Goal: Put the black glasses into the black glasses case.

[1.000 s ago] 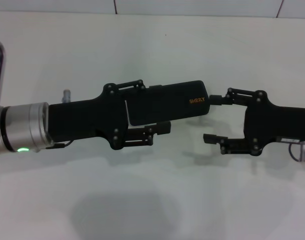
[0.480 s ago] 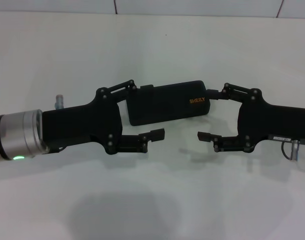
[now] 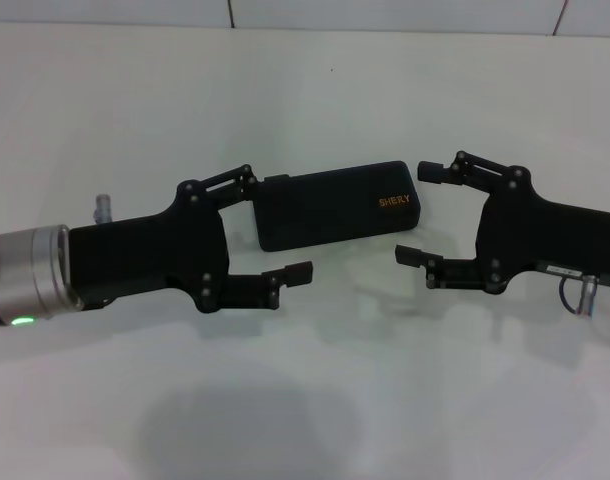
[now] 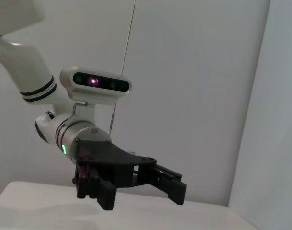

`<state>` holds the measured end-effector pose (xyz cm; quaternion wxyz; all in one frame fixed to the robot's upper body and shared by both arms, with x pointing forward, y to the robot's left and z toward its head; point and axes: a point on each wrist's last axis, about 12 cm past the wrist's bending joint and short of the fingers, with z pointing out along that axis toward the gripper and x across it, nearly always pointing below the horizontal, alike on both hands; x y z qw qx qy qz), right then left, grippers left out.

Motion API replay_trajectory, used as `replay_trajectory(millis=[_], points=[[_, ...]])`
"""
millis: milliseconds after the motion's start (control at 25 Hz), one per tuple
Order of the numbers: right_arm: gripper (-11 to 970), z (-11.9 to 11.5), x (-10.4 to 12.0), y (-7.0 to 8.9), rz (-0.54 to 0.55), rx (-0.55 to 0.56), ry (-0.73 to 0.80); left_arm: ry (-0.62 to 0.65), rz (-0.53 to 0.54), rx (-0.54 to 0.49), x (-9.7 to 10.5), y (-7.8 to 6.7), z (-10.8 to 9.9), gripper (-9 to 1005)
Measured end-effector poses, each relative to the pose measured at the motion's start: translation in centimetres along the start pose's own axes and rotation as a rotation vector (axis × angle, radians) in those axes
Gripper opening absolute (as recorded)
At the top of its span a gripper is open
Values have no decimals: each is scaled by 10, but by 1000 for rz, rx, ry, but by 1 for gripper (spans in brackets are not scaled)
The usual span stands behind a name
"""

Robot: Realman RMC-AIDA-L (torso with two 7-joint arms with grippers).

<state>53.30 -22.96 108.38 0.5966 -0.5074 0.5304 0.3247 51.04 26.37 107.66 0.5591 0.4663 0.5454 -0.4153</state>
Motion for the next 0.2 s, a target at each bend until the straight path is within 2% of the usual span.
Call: replay_trajectory(millis=[200], points=[[861,4,0,0,-13,-10,2,4,11,-3,1,0,-1,893]])
